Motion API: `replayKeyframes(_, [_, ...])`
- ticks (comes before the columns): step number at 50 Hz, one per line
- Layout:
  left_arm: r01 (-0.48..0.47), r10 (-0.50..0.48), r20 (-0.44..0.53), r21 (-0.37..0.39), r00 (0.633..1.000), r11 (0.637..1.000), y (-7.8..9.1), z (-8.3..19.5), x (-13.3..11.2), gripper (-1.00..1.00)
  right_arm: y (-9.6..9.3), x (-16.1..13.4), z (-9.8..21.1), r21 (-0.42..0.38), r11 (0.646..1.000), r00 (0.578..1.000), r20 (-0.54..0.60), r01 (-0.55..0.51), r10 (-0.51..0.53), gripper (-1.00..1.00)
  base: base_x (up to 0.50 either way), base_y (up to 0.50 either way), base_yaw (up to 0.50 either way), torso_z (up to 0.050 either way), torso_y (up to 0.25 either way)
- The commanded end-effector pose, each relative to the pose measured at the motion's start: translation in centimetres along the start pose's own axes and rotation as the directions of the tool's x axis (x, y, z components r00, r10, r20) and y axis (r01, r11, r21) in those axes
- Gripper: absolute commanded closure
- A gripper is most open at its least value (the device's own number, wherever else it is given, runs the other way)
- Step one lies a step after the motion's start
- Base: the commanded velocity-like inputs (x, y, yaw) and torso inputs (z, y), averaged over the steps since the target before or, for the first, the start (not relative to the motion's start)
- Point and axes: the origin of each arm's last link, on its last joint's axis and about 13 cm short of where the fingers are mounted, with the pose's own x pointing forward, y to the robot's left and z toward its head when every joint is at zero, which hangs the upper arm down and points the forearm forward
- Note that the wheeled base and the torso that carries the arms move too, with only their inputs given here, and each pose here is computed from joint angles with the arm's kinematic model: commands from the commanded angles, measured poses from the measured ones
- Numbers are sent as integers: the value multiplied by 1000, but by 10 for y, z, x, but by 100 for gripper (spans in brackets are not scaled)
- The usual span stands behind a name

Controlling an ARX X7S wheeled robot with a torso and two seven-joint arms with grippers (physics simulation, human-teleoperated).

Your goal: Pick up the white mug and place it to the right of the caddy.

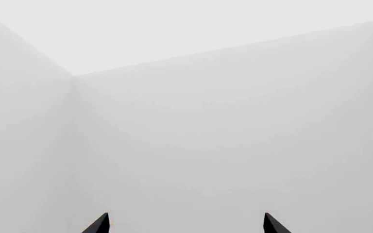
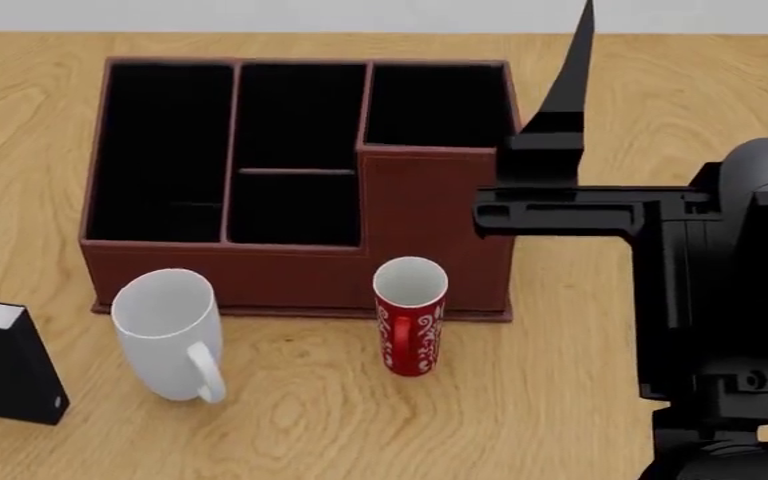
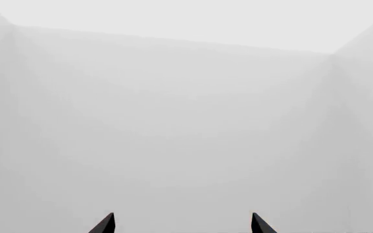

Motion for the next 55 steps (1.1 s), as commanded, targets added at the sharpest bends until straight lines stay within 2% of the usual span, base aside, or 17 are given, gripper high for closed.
replayKeyframes(1, [0,0,1,0,1000,1000,0,0,0,-100,-1,0,0,7,1000,1000,-3,8,-8,-100,195,0,0,0,0])
replayKeyframes(55, [4,-4,7,4,1000,1000,-3,4,0,-100,-5,-6,0,10,1000,1000,-2,4,-4,-100,191,0,0,0,0])
